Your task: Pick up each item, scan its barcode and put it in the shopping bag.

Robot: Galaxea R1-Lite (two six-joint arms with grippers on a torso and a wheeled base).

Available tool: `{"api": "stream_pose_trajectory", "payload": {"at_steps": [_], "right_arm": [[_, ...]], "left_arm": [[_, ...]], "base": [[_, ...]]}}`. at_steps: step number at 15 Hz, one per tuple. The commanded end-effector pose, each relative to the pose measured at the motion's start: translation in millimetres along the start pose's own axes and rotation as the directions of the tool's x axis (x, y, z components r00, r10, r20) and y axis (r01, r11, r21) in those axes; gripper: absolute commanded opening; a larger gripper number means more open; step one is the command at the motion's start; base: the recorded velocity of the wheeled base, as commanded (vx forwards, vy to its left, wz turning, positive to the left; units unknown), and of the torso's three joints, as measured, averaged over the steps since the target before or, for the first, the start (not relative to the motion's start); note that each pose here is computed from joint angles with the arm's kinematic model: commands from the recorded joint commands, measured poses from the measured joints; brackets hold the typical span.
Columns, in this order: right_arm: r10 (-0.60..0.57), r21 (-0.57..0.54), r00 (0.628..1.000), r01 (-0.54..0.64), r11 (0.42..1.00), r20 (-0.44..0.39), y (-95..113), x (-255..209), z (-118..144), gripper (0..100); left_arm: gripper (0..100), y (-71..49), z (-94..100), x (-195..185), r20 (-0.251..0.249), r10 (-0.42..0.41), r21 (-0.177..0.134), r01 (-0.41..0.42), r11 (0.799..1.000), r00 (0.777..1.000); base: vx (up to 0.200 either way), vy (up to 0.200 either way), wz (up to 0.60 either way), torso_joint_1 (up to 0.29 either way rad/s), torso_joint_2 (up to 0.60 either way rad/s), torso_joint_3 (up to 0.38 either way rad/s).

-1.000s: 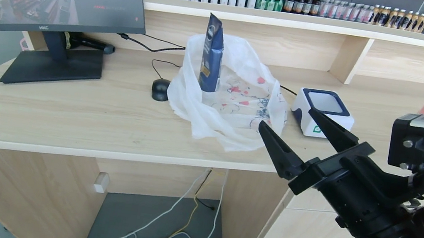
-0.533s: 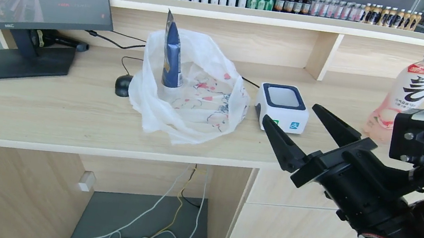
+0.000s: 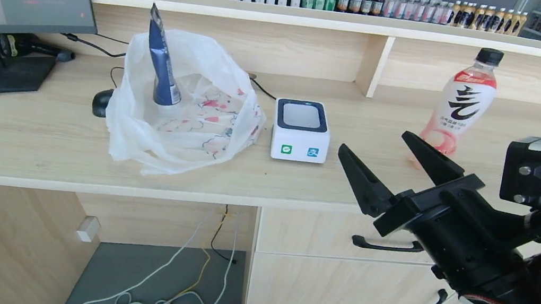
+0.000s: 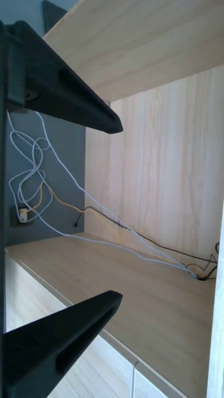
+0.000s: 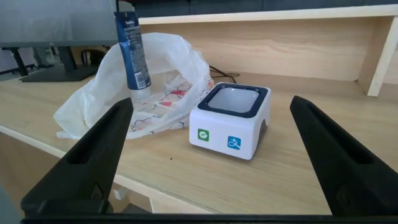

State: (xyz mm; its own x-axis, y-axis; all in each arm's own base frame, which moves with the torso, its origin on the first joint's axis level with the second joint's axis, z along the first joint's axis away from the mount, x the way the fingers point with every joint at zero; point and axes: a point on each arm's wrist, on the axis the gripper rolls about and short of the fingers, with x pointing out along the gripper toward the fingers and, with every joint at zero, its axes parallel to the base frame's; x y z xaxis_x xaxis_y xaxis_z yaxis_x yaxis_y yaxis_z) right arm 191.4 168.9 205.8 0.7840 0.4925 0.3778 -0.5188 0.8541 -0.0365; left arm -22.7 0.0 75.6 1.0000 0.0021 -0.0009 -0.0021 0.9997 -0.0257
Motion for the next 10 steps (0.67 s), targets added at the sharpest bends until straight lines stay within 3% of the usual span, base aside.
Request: {"api": "stream_pose_trajectory", "payload": {"at_steps": [1, 10], "right_arm": [[0.0, 0.0, 1.0, 0.0, 1.0, 0.0, 0.2, 0.4, -0.5, 100], [-0.056, -0.022, 0.998, 0.056, 0.998, 0.003, -14.5, 5.5, -2.2, 100]], "left_arm": [[100, 0.0, 0.1, 0.0, 0.001, 0.001, 0.0, -0.001, 1.0, 1.0], [100, 0.0, 0.1, 0.0, 0.001, 0.001, 0.0, -0.001, 1.0, 1.0]], "base": [[0.0, -0.2, 0.0, 0.002, 0.01, 0.002], [0.0, -0.2, 0.0, 0.001, 0.0, 0.004]]}}
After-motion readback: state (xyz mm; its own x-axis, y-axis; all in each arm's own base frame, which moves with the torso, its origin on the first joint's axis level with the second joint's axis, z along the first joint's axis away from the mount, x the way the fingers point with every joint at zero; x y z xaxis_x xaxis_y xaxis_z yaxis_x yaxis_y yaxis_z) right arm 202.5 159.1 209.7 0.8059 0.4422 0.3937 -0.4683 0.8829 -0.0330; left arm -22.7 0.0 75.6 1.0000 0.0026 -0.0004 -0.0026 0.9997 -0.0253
